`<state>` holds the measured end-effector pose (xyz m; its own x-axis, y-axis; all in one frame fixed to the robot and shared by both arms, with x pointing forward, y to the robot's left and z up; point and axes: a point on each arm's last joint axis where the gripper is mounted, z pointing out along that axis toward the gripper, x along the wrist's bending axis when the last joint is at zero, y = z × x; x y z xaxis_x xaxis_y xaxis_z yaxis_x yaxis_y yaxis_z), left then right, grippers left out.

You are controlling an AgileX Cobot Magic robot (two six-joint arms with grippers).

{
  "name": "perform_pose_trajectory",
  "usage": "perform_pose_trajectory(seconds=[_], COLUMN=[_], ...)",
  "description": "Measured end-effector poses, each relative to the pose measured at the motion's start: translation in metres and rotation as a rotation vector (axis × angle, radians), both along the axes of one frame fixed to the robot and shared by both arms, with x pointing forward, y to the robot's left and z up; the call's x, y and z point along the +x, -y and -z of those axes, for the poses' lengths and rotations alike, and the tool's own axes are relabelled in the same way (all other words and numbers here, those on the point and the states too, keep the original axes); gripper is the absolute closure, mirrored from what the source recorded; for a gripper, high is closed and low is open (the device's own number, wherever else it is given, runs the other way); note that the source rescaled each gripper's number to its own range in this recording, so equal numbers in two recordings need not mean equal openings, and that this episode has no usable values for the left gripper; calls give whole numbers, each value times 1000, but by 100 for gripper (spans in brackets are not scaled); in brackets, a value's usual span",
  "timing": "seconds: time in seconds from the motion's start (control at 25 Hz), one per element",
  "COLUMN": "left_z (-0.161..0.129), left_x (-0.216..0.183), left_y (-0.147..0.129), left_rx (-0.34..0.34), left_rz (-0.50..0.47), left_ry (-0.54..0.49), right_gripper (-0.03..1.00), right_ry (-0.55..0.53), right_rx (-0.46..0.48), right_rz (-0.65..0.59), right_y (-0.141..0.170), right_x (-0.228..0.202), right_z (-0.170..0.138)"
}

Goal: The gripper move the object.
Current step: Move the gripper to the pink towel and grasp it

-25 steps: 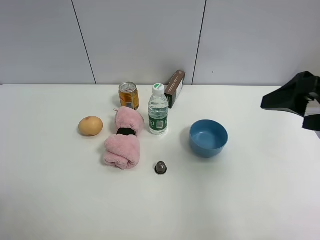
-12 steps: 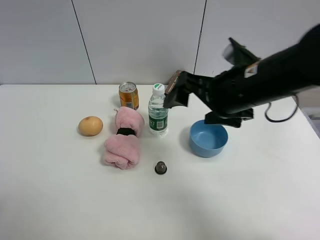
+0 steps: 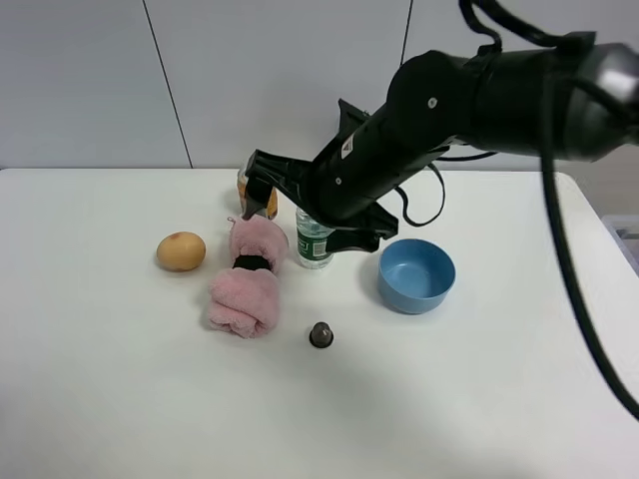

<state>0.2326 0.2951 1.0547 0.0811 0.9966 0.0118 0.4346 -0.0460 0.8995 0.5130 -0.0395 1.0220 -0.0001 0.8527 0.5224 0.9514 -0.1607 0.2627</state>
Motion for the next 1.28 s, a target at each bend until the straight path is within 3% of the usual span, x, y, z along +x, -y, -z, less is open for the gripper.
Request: perform_pose_trajectory(seconds=[0.24, 0.72, 1.04, 1.28], left_z=[0, 0, 0, 0], left_x=[0, 0, 0, 0], left_y=[0, 0, 0, 0], left_rx=[0, 2, 2, 2], left_rz=[0, -1, -1, -1], left_ry=[0, 0, 0, 0], right_gripper=[-3, -2, 3, 3], right_ry=[-19, 54, 49, -8], right_rx=[-66, -79, -231, -377], right_rz=[34, 45, -33, -58], right_y=[-4, -27, -62, -68], right_x=[7, 19, 31, 33], right_z=[24, 20, -1, 2])
